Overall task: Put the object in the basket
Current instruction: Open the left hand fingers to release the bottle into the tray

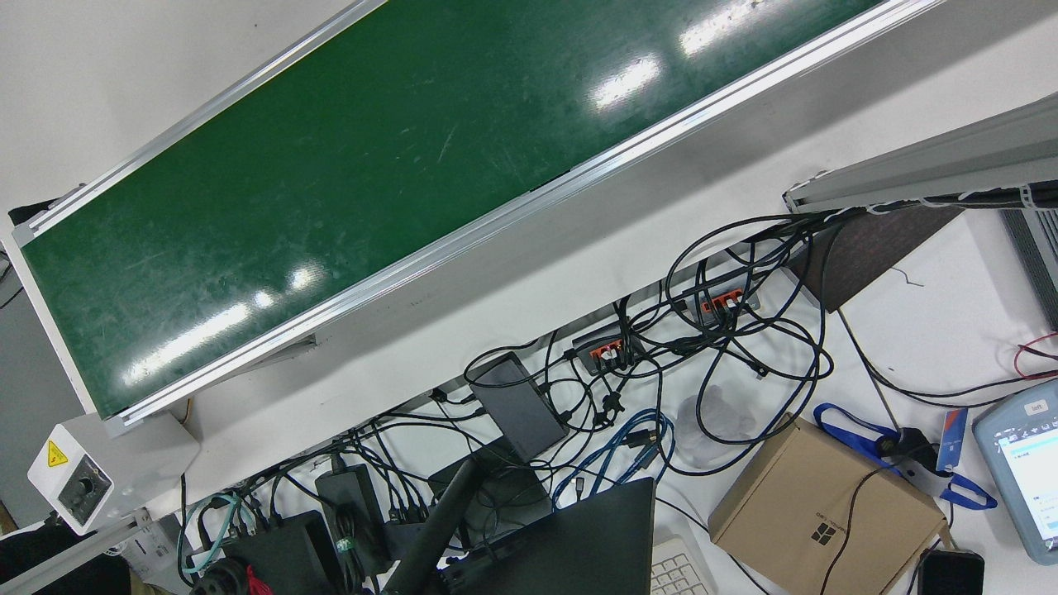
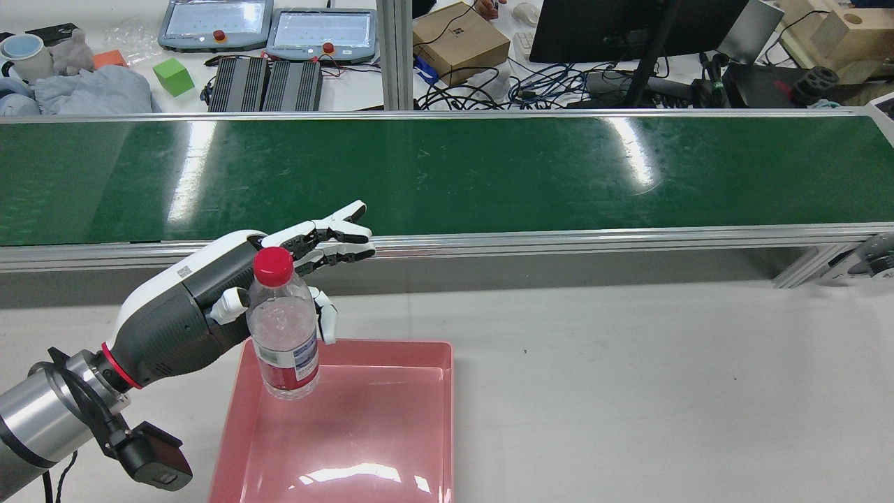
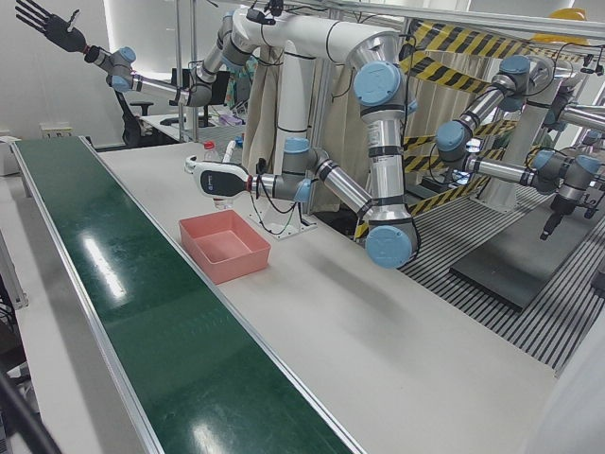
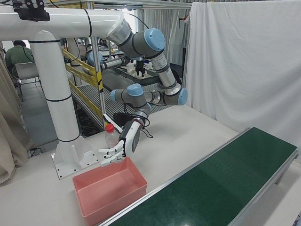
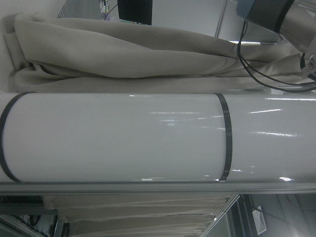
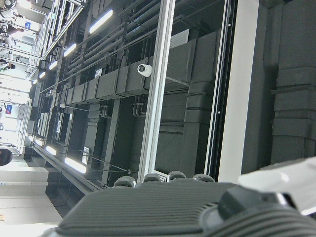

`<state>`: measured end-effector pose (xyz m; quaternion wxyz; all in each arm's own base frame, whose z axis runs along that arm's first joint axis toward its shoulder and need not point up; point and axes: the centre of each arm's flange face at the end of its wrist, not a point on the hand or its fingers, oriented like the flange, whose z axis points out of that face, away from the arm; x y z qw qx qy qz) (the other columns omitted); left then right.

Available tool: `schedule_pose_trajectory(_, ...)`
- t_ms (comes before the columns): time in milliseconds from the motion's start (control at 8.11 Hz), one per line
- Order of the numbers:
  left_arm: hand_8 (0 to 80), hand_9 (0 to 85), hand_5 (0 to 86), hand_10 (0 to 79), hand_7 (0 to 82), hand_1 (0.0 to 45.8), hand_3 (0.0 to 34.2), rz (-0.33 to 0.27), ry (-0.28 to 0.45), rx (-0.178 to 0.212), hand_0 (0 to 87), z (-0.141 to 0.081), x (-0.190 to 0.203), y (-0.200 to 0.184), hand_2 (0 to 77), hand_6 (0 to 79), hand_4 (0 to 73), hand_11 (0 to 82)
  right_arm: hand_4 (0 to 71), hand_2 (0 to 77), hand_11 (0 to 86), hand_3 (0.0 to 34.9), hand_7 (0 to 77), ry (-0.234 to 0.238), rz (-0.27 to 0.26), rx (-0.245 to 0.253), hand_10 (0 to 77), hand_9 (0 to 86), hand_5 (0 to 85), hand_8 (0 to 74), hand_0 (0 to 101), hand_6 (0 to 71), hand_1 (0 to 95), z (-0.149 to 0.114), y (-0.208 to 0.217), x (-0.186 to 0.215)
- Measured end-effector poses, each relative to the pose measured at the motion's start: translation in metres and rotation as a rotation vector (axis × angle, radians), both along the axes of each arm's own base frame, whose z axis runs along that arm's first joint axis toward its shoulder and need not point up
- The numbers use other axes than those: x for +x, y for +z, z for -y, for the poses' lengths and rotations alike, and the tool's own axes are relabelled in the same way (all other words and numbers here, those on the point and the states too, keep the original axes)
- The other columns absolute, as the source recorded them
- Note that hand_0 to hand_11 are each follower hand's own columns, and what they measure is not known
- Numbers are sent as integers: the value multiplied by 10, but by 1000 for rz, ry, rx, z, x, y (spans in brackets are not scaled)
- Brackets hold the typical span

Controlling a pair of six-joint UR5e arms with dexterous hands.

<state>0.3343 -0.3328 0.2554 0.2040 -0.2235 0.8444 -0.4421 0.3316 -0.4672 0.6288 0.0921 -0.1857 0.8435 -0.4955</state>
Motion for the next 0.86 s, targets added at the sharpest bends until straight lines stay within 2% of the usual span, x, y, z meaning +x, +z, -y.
schedule_pose_trajectory(123, 22, 33, 251, 387, 38, 11, 0, -3, 8, 2, 131, -3, 2, 3, 5, 55, 174, 278, 5, 11, 0, 1, 5, 0, 0, 0, 0, 0, 0, 0, 2, 0, 0, 0, 0, 0)
schedule_pose_trajectory(247, 27, 44, 240, 180, 11, 5, 0, -4, 12, 2, 123, -4, 3, 4, 5, 49, 169, 169, 5, 11, 0, 1, 5, 0, 0, 0, 0, 0, 0, 0, 2, 0, 0, 0, 0, 0)
schedule_pose_trajectory(370, 27, 44, 240, 180, 11, 5, 0, -4, 13, 2, 123, -5, 3, 5, 5, 49, 169, 169, 5, 11, 0, 1, 5, 0, 0, 0, 0, 0, 0, 0, 3, 0, 0, 0, 0, 0)
schedule_pose_trajectory(493, 11, 22, 224, 93, 11, 0, 1, -6, 13, 3, 130, -5, 3, 5, 5, 33, 174, 136, 5, 11, 0, 1, 5, 0, 0, 0, 5, 0, 0, 0, 3, 0, 0, 0, 0, 0)
schedule_pose_trajectory(863, 16, 22, 240, 98, 16, 0, 2, -15, 17, 2, 130, -5, 2, 3, 5, 33, 174, 142, 5, 11, 0, 1, 5, 0, 0, 0, 5, 0, 0, 0, 2, 0, 0, 0, 0, 0)
